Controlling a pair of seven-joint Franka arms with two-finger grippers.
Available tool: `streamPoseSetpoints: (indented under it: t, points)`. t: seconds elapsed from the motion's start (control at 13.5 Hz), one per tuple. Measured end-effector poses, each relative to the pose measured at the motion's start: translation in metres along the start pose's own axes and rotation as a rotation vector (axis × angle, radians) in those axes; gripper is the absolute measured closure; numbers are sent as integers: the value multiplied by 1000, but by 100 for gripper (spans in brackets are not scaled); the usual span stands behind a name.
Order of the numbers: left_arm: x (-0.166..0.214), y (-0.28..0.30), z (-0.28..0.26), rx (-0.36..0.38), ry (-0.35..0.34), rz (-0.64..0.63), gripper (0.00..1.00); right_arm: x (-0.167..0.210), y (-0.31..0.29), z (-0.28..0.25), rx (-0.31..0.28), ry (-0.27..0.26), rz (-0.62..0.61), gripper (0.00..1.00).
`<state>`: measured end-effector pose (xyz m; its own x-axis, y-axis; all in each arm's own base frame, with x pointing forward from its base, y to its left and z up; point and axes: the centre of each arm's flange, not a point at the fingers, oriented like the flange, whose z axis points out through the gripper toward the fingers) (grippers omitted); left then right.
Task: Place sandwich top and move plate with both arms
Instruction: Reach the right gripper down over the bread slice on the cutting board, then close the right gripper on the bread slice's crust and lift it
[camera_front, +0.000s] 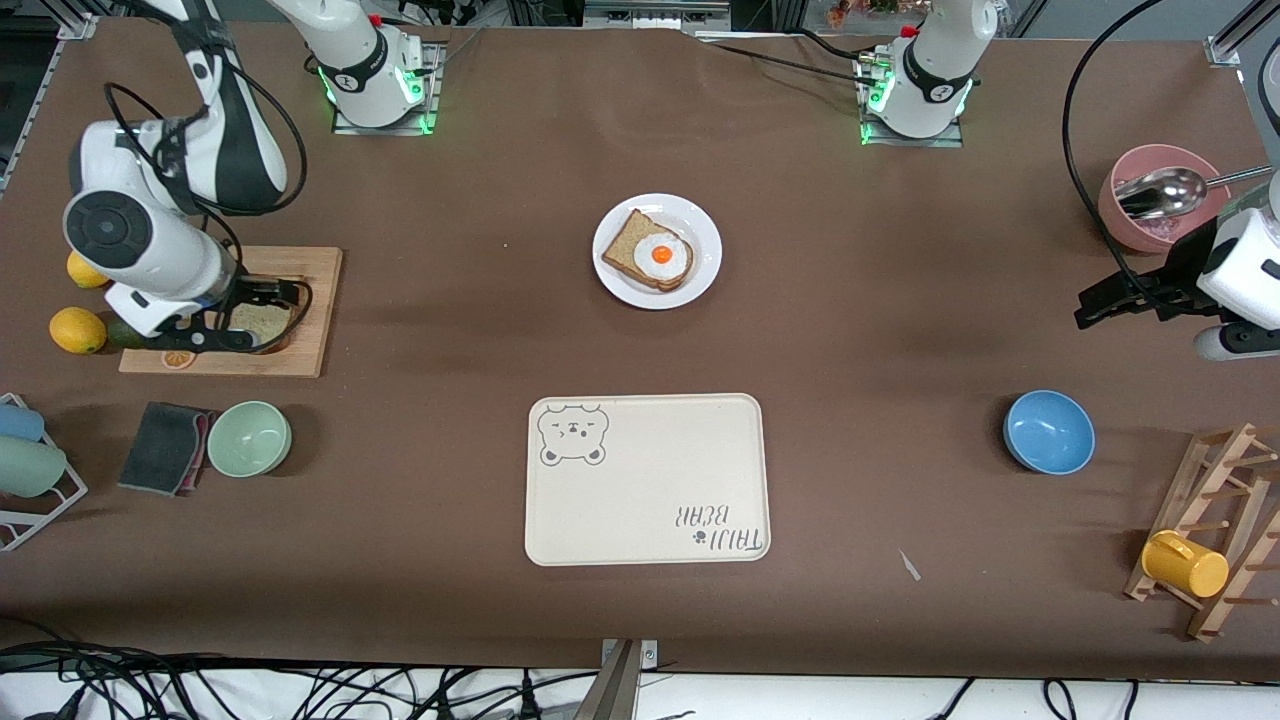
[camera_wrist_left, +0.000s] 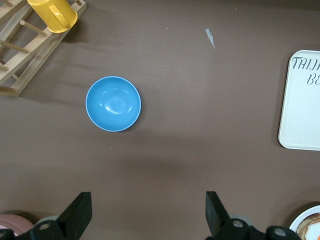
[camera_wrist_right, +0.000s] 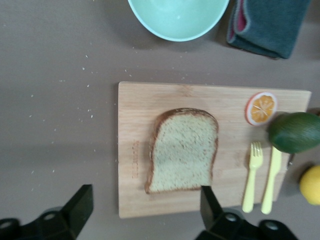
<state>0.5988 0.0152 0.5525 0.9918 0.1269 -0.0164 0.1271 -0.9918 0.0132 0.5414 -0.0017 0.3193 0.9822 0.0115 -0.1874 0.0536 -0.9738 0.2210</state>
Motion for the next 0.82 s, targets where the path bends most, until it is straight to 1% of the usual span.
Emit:
streamPoseSetpoints:
  t: [0.07, 0.15, 0.22, 0.3, 0.37, 0.45, 0.59, 0.82]
  points:
    - [0, 0, 0, 0, 0, -1, 0, 3, -2, 12, 3, 5, 1, 23]
    - [0, 0, 0, 0, 0, -1, 0, 5, -5, 24, 7, 10, 5, 34]
    - [0, 0, 0, 0, 0, -1, 0, 6, -6, 35, 9, 14, 9, 38]
    - [0, 0, 0, 0, 1, -1, 0, 7, -5, 48, 8, 14, 10, 38]
    - [0, 0, 0, 0, 1, -1, 0, 7, -3, 59, 7, 12, 15, 44]
    - [0, 0, 0, 0, 2, -1, 0, 9, 2, 70, 4, 9, 21, 45]
    - [1, 0, -1, -1, 6, -1, 0, 11, 11, 93, 0, -5, 34, 45]
    - [1, 0, -5, -2, 15, -3, 0, 12, 12, 108, -1, -23, 36, 45]
